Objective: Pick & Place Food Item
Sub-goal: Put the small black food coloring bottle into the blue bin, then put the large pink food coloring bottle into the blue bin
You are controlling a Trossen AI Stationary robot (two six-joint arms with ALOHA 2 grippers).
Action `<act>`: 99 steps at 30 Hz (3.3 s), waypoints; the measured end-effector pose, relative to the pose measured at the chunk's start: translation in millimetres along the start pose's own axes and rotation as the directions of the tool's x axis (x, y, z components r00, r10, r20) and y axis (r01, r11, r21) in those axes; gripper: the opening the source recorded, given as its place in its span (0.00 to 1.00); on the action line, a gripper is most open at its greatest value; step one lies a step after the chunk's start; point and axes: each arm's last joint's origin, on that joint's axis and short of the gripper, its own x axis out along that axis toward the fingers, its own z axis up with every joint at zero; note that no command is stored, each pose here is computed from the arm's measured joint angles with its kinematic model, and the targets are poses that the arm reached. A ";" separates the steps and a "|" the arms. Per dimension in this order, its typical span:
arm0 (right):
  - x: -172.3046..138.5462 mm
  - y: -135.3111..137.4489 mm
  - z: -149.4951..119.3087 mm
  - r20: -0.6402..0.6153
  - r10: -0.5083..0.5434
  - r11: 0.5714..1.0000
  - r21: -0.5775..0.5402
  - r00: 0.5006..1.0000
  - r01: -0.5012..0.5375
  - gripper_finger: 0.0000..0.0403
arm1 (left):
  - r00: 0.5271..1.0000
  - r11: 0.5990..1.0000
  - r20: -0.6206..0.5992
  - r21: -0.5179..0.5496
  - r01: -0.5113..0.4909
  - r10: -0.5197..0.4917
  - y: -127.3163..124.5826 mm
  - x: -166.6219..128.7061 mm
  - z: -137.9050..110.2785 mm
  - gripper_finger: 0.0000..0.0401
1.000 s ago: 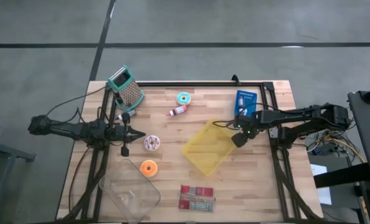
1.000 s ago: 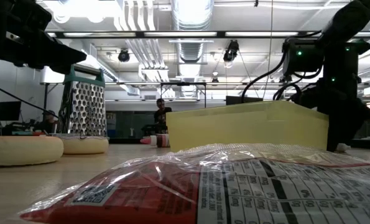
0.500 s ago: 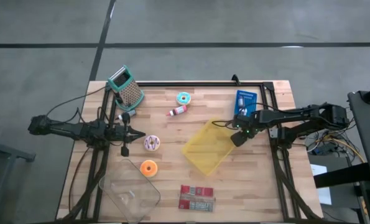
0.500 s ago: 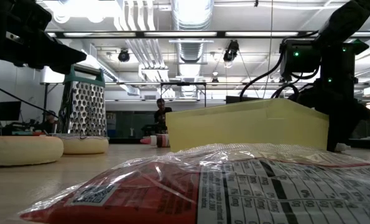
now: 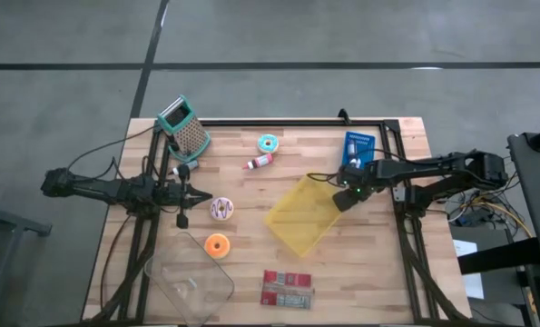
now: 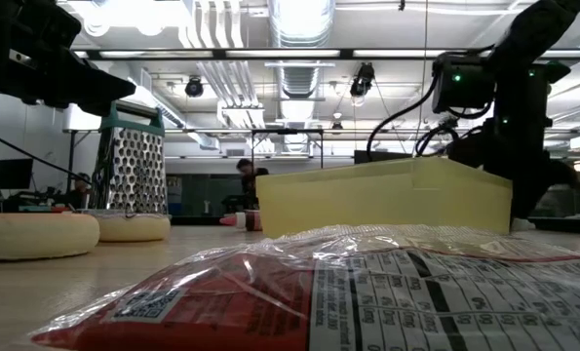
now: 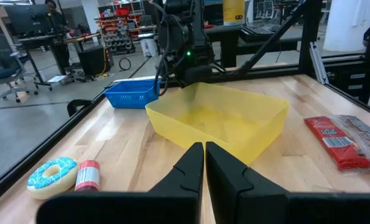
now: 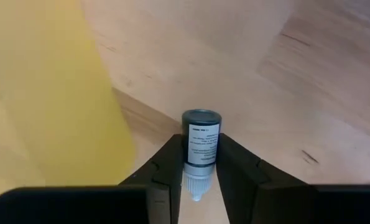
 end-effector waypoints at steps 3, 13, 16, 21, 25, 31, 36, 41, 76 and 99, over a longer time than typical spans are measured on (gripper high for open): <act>-2.0 -0.4 -0.3 -0.007 -0.011 1.000 0.009 1.000 0.011 0.19 | 1.000 1.000 0.000 0.000 0.000 0.000 -0.1 0.0 0.0 0.06; -28.6 1.8 3.2 0.074 -0.022 0.999 0.035 0.997 0.019 0.18 | 1.000 1.000 0.000 0.000 0.000 0.000 0.0 0.0 0.0 0.06; -42.5 3.3 6.5 0.150 -0.036 0.998 0.050 0.988 0.029 0.18 | 1.000 1.000 0.000 0.000 0.000 0.000 0.0 0.0 0.0 0.06; -71.1 4.8 15.3 0.365 -0.126 0.986 0.147 0.923 0.076 0.18 | 1.000 1.000 0.000 0.000 0.000 0.000 0.0 0.0 0.0 0.06; -92.5 2.5 22.4 0.463 -0.184 0.971 0.220 0.867 0.089 0.19 | 1.000 1.000 -0.001 0.000 0.000 0.000 0.0 0.0 -0.1 0.06; -110.9 -12.9 38.7 0.474 -0.235 0.949 0.300 0.849 0.095 0.19 | 1.000 1.000 0.000 0.000 0.000 0.000 0.0 0.0 0.0 0.06; -106.3 -34.9 55.6 0.412 -0.228 0.923 0.380 0.882 0.060 0.19 | 1.000 1.000 0.000 0.000 0.000 0.000 0.0 0.0 0.0 0.06; -88.2 -52.4 73.4 0.389 -0.213 0.908 0.418 0.896 0.034 0.19 | 1.000 1.000 0.000 0.000 0.000 0.000 0.0 0.0 0.0 0.06; -37.6 -55.1 96.2 0.168 -0.233 0.895 0.422 0.958 0.143 0.47 | 1.000 1.000 -0.001 0.000 0.000 0.000 0.0 0.0 0.0 0.06; -114.4 -0.9 91.1 0.734 0.191 0.963 -0.270 0.652 0.021 0.47 | 1.000 1.000 0.000 0.000 0.000 0.000 0.0 0.0 0.0 0.06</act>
